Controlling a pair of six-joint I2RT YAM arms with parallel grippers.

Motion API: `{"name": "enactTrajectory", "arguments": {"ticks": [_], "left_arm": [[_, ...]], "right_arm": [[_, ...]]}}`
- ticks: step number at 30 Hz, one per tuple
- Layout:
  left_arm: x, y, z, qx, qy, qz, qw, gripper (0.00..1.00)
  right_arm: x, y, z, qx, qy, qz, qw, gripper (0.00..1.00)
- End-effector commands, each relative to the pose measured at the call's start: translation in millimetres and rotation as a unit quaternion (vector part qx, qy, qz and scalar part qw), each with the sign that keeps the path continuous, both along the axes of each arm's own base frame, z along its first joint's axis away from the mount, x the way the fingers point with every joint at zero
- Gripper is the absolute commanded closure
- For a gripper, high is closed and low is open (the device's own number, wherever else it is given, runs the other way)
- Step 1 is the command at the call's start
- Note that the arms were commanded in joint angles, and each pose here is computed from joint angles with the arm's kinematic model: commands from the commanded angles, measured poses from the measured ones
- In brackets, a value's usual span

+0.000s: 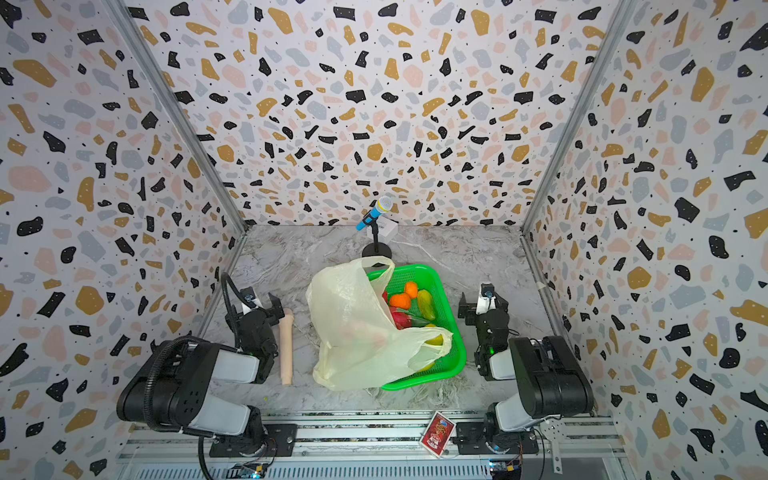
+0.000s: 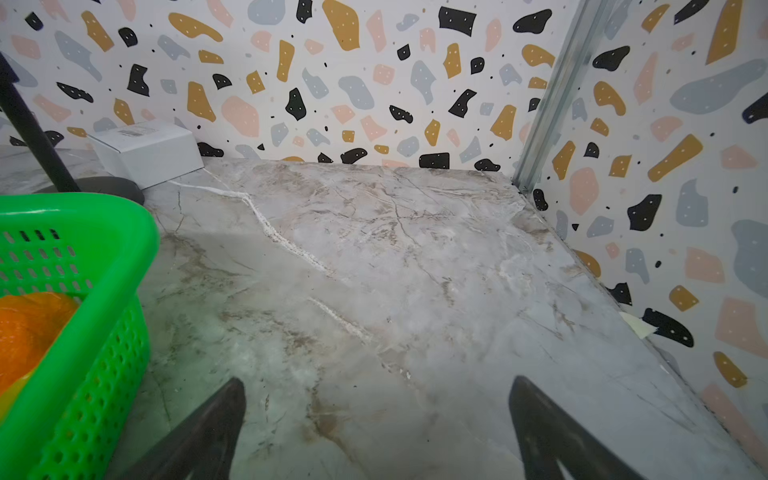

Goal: Place the fruits into the plastic bag

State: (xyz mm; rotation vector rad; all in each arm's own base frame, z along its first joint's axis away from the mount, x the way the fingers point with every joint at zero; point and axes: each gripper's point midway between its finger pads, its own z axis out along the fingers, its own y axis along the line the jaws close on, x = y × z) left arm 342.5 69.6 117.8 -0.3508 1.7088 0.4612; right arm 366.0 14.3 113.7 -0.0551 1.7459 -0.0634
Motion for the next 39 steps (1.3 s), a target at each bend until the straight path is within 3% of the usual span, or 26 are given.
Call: {"name": "enactTrajectory", "arguments": {"ticks": [1,39], "left_arm": [[5.8,0.9,16.8,-0.007,-0.033,0.001,0.999,0.01],[4.8,0.8,17.7,-0.009,-0.035,0.0,0.999,0.01]], "right_arm": [[2.8,0.0,9.5,0.001,-0.014,0.002,1.0,0.01],[0.0,-1.8,8.9,0.014,-0.015,0.016,1.0,0.01]]}}
